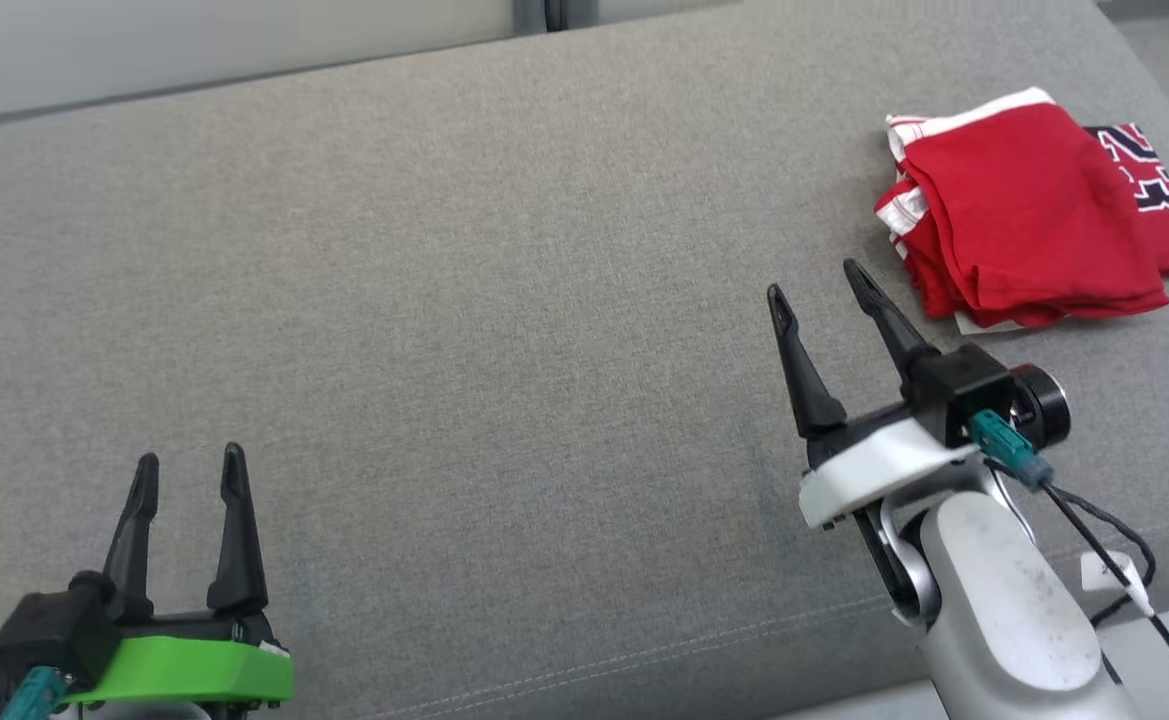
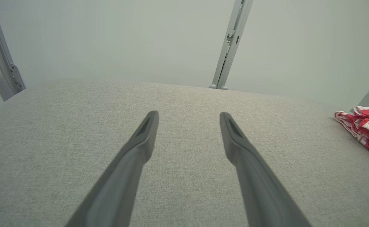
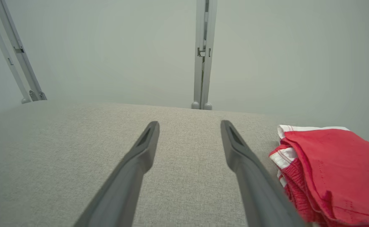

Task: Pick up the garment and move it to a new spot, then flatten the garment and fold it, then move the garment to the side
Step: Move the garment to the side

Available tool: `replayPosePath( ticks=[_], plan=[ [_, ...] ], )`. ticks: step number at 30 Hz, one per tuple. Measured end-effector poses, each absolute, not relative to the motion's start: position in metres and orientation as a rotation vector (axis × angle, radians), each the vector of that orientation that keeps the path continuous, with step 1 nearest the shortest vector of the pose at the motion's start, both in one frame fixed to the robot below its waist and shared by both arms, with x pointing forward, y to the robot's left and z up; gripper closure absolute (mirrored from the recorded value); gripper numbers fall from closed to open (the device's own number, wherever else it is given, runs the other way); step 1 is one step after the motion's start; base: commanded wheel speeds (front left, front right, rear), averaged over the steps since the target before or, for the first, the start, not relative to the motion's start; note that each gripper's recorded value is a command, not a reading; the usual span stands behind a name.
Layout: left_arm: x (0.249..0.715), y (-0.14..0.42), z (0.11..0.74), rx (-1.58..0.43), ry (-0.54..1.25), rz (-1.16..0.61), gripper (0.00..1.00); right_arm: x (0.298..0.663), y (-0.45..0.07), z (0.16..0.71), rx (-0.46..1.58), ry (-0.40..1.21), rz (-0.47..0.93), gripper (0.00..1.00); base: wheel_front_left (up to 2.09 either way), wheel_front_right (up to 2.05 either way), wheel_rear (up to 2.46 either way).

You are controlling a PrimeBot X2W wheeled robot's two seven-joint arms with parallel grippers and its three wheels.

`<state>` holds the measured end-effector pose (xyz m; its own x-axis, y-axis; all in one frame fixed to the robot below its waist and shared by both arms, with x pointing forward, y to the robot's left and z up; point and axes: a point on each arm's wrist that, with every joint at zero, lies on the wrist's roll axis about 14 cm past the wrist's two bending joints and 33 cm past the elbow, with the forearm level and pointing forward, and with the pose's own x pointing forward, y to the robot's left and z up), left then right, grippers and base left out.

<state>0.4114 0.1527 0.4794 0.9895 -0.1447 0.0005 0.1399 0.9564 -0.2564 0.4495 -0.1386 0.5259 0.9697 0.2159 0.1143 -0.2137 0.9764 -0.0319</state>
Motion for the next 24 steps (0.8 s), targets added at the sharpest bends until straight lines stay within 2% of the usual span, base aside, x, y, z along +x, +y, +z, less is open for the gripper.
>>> replayPosePath(
  ticks=[11,24],
  plan=[
    [0.362,0.173,0.503,-0.187,-0.059,-0.064,0.0,0.388,-0.15,0.538,0.087,-0.171,0.157,0.0,0.0,0.0,0.0],
    [0.325,0.188,0.513,-0.15,-0.106,-0.017,0.0,0.36,-0.137,0.525,0.119,-0.135,0.188,0.0,0.0,0.0,0.0]
  ],
)
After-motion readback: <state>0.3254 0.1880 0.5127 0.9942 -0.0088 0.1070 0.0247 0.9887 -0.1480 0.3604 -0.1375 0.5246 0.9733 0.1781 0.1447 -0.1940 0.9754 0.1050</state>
